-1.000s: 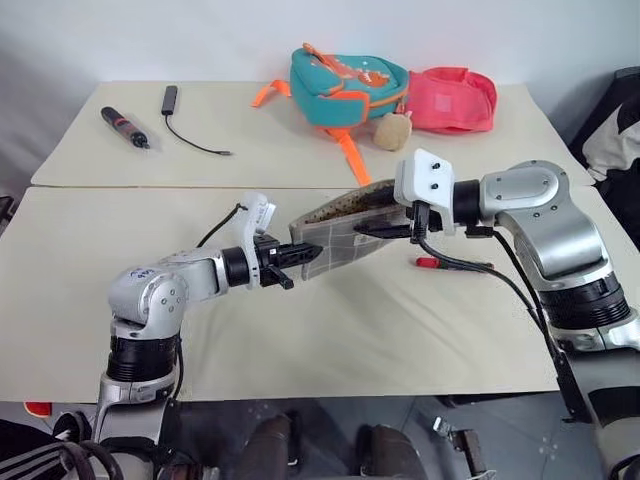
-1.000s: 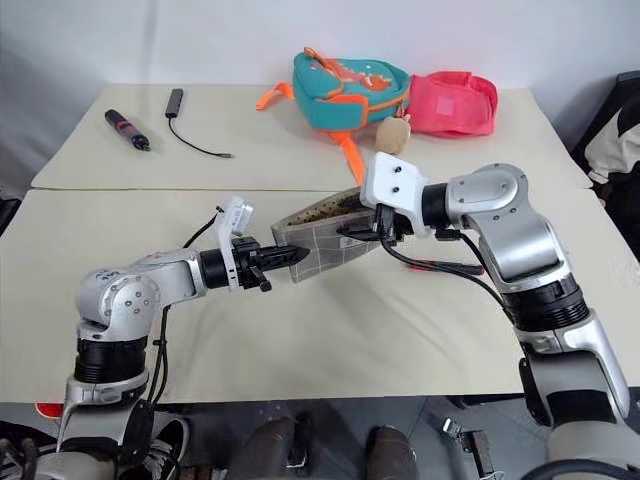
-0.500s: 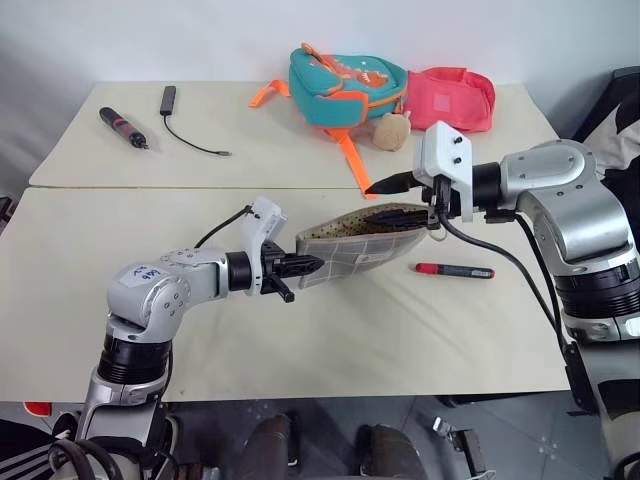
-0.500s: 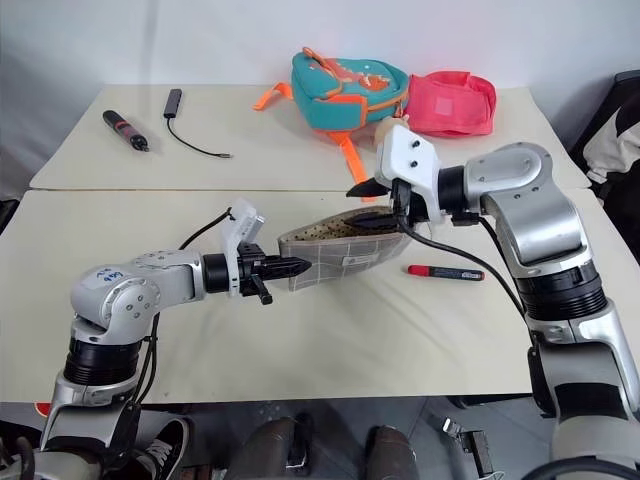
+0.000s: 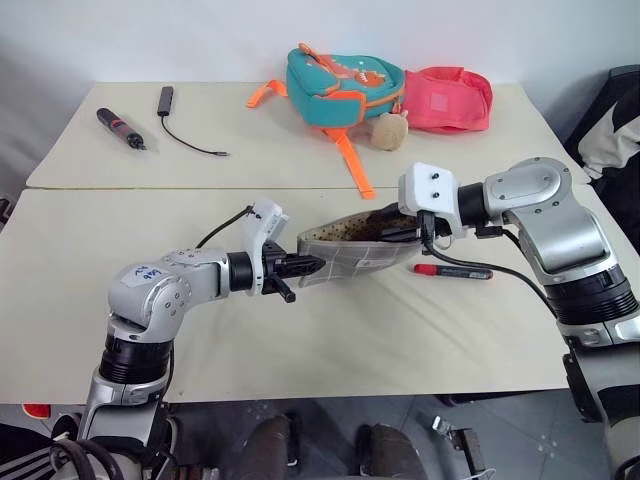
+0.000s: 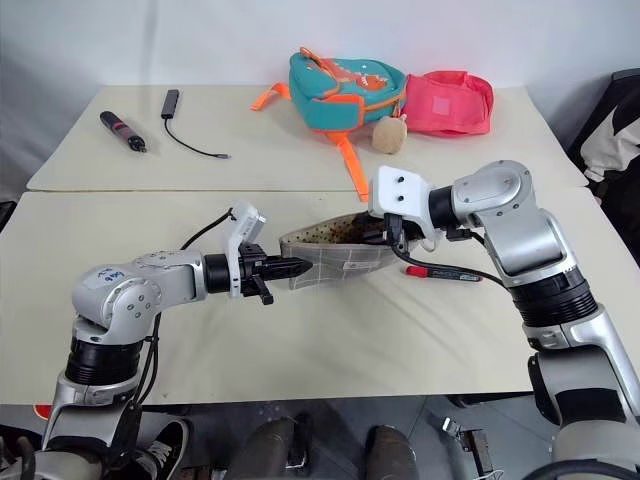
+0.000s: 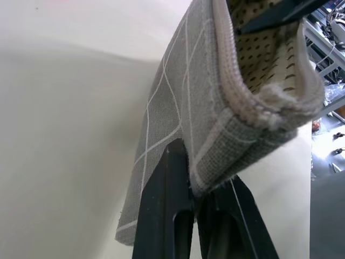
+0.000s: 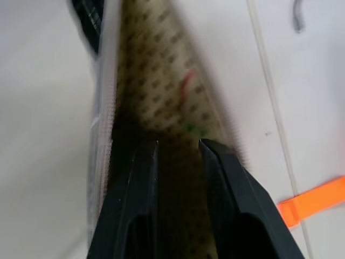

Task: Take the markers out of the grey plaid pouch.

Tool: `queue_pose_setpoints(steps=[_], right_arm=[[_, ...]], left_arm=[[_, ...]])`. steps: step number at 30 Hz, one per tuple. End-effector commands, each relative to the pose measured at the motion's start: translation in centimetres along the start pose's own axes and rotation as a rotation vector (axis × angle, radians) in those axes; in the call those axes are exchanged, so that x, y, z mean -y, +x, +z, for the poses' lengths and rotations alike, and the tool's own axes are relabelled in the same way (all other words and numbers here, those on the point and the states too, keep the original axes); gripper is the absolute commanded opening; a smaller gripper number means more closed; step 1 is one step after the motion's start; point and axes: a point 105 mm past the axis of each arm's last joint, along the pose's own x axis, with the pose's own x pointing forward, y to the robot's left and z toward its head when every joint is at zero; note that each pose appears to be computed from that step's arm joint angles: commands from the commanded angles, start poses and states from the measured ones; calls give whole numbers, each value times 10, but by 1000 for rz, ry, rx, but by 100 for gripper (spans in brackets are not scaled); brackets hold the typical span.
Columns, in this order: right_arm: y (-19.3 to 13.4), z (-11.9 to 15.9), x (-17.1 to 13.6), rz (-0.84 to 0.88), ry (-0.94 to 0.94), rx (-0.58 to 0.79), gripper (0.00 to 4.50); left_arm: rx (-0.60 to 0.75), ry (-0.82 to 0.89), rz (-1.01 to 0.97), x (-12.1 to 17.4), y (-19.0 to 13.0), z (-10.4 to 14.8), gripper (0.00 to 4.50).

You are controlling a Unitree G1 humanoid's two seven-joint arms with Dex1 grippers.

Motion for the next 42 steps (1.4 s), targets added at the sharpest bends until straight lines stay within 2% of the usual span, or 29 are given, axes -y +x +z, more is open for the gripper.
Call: queue_pose_setpoints(steps=[1,6,15,31,39,42], right_arm=[[8,-10,-3,18,-102,-103,124],[24,-7,-5,58,-108,-132,124],[48,-31,-9,90,-208,-267,124],[57,-53,-15,160,-197,-375,124],[57,-62,-20,196,-133,-415,124],[57,-60,-18,180,-137,-406,215]], left_arm=[[50,-1,-36,7,-1,10,0],[50,-5,-43,10,1,10,0],[29,-26,-39,7,1,3,0],[30,-38,-46,10,3,1,0],[33,-37,-51,12,3,3,0],[37,-43,-50,12,4,3,0]])
